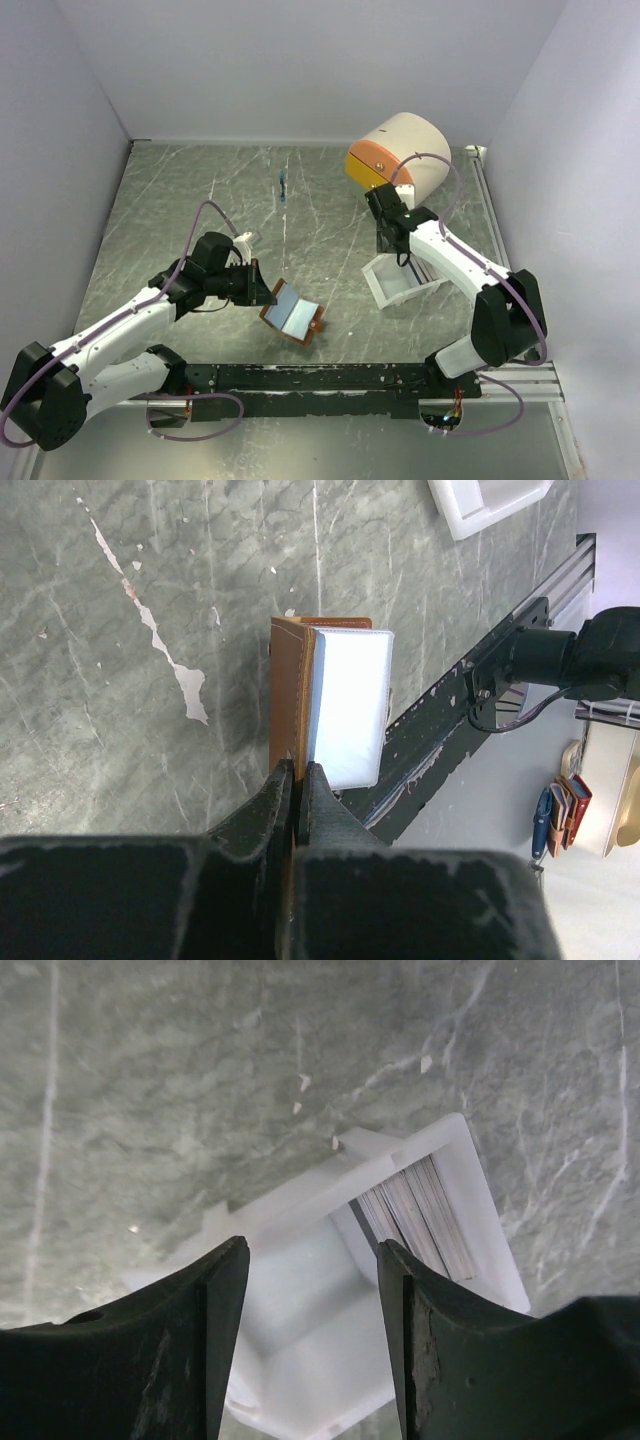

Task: Put the credit cards into the card holder
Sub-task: Move the storage box to the center of the board, then pick up the credit card from the storage box.

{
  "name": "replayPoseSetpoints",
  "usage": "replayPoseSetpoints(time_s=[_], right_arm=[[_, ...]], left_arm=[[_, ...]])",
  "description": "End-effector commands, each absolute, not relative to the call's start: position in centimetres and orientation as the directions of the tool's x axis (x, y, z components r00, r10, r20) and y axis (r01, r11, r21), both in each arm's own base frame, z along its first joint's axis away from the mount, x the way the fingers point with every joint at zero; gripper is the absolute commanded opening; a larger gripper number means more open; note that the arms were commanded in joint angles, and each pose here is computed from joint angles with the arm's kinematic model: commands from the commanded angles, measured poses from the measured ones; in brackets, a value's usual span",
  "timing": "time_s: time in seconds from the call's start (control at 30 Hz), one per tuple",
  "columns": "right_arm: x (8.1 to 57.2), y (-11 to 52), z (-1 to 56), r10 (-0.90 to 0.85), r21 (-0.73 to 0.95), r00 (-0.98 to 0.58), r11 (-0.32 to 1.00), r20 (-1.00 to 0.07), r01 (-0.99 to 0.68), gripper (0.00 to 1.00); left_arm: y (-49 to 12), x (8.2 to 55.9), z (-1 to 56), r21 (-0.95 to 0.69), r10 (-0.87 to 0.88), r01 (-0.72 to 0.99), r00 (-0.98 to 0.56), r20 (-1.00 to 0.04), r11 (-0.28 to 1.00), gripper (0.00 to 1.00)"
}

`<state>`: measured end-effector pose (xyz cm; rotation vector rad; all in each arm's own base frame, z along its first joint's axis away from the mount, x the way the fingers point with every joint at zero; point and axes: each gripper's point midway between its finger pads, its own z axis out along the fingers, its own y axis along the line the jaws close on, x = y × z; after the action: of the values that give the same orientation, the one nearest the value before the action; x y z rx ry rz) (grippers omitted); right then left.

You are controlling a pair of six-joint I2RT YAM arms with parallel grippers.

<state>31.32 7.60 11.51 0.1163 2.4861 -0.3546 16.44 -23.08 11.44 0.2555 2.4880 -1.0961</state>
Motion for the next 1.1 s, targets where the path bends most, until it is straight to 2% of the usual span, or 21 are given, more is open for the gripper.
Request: replayPoseSetpoints(time_s=[0.0,0.37,0.7,1.07], right_arm=[[30.0,6.5,10.1,-0.166,-0.302,-0.862,0.953,-0.478,-0.016,0.54],[29.3,3.7,8.7,-0.306,-0.433,-0.882,0.892,-0.358,-0.134,0.54],[28.9,2.7,6.6,-0.282,-0.491,-0.915,0.864,-0.288,-0.112,0.51],[29.5,1.8,6.1,-0.281,-0.549,-0.916,0.832,-0.286,-0.083,0.48]], left_arm=[[-23.6,16.7,12.5,-0.671,0.003,0.356,-0.884,-0.467,0.651,0.07],[-23.7,16.6,12.6,-0.675,0.005,0.362,-0.884,-0.468,0.643,0.07],[-23.7,16.7,12.4,-0.673,0.011,0.36,-0.886,-0.463,0.646,0.07],[-23.7,16.5,12.4,-0.674,0.014,0.359,-0.888,-0.459,0.645,0.07]])
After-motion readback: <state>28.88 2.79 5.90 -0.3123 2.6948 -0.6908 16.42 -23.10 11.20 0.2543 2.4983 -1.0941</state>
